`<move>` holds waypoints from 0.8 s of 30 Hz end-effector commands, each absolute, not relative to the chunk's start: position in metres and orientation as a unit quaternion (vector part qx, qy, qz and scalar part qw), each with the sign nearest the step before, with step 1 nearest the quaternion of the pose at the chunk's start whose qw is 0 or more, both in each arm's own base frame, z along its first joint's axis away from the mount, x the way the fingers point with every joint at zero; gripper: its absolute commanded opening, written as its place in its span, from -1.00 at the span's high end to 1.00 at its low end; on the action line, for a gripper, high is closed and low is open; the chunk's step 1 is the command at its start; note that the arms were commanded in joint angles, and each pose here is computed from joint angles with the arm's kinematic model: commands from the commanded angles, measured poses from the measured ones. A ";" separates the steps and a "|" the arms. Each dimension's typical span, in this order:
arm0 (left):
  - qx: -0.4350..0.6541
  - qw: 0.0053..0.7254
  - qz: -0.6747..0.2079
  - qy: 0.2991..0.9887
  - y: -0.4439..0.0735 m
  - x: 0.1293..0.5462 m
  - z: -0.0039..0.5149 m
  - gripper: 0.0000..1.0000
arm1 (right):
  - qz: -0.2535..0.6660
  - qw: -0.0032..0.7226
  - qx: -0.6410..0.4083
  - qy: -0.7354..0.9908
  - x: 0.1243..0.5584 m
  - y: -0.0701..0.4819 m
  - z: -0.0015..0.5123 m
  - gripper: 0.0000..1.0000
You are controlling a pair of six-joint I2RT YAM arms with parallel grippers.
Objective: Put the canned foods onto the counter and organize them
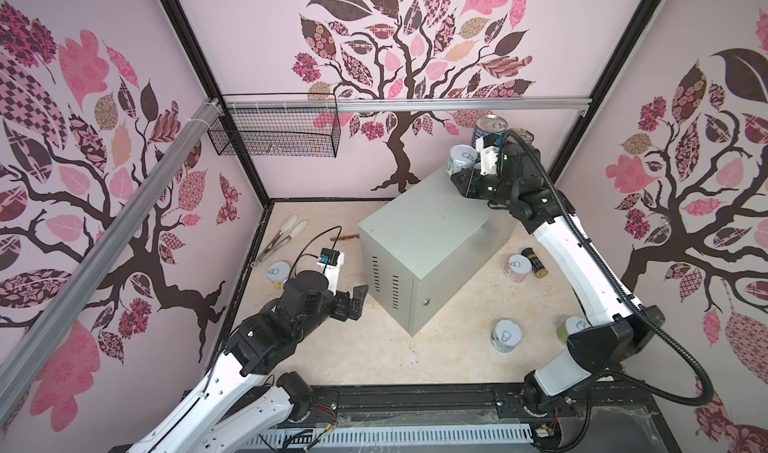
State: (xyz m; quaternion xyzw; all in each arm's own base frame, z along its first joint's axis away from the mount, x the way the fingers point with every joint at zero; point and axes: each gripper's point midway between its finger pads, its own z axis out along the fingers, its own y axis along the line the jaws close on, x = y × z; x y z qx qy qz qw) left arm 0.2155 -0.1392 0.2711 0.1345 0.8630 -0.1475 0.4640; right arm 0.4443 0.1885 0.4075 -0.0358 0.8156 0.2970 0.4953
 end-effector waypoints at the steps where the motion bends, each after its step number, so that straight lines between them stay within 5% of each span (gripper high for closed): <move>1: 0.136 0.463 -0.156 0.862 -0.143 0.219 0.266 -0.96 | 0.317 0.494 -0.026 0.809 0.454 0.183 0.416 0.56; 13: 0.117 0.447 -0.174 0.870 -0.139 0.230 0.257 -0.94 | 0.343 0.485 -0.041 0.803 0.465 0.188 0.418 0.52; 24: 0.073 0.476 -0.132 0.866 -0.114 0.233 0.276 -0.96 | 0.370 0.503 -0.063 0.779 0.438 0.190 0.457 -0.19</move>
